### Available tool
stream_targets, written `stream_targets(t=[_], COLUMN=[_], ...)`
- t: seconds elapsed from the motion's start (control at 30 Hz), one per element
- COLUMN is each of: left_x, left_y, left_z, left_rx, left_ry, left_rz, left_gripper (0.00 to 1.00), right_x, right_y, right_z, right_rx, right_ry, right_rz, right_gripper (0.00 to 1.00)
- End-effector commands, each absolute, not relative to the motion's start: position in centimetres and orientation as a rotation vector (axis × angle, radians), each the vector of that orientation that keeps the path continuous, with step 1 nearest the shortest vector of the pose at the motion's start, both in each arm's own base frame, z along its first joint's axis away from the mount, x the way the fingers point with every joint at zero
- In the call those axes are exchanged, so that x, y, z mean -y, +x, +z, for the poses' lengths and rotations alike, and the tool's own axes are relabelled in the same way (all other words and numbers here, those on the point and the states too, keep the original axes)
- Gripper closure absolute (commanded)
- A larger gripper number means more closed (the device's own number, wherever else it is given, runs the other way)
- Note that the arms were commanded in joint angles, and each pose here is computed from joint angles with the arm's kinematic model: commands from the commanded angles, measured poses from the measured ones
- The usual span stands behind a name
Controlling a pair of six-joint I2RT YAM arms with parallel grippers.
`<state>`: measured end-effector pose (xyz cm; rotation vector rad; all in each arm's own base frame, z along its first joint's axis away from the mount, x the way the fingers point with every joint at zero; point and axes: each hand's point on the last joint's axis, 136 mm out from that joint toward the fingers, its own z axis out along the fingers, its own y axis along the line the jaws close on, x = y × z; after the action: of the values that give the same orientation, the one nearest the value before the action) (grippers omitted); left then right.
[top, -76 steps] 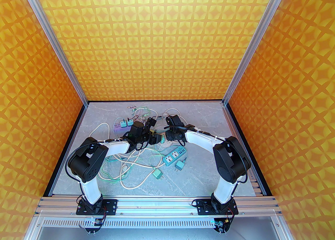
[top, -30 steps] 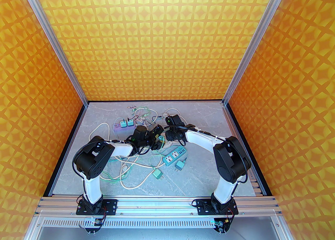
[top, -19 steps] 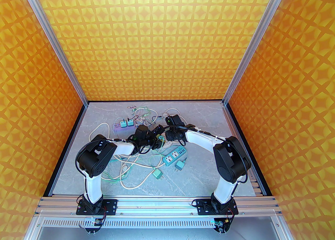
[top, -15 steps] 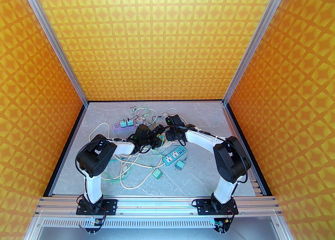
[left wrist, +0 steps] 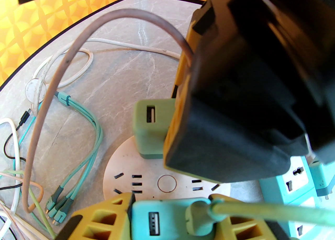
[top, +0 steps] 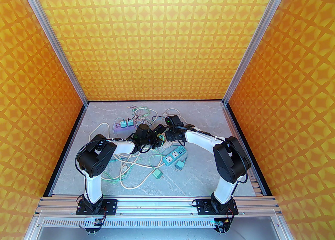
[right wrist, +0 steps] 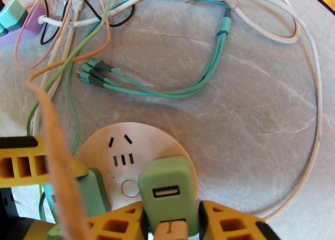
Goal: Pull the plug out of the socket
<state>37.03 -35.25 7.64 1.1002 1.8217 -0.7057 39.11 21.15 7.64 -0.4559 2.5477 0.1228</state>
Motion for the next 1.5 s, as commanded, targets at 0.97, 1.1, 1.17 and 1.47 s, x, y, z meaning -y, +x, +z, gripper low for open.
stream_targets(t=[0.97,1.1,1.17,1.47], left_x=[35.3,35.3,35.5,35.6], left_y=[35.1,35.0,35.0,35.0], left_z=[2.9,2.7,2.8,2.8], left_rx=[-1.991,-1.994,-1.989,-1.991], left_ry=[1.167,1.171,1.173,1.175], left_rz=[-0.722,-0.722,-0.723,-0.725], left_gripper=[0.63,0.64,0.63,0.64], right_x=[-21.7,-20.0,-19.9,-24.6], right_y=[40.0,40.8,40.9,38.8], right_z=[12.1,12.8,12.9,13.0], right_rx=[-2.463,-2.467,-2.470,-2.459], right_ry=[-0.428,-0.374,-0.376,-0.491], right_rz=[0.208,0.242,0.237,0.222], right_gripper=[0.69,0.70,0.70,0.68])
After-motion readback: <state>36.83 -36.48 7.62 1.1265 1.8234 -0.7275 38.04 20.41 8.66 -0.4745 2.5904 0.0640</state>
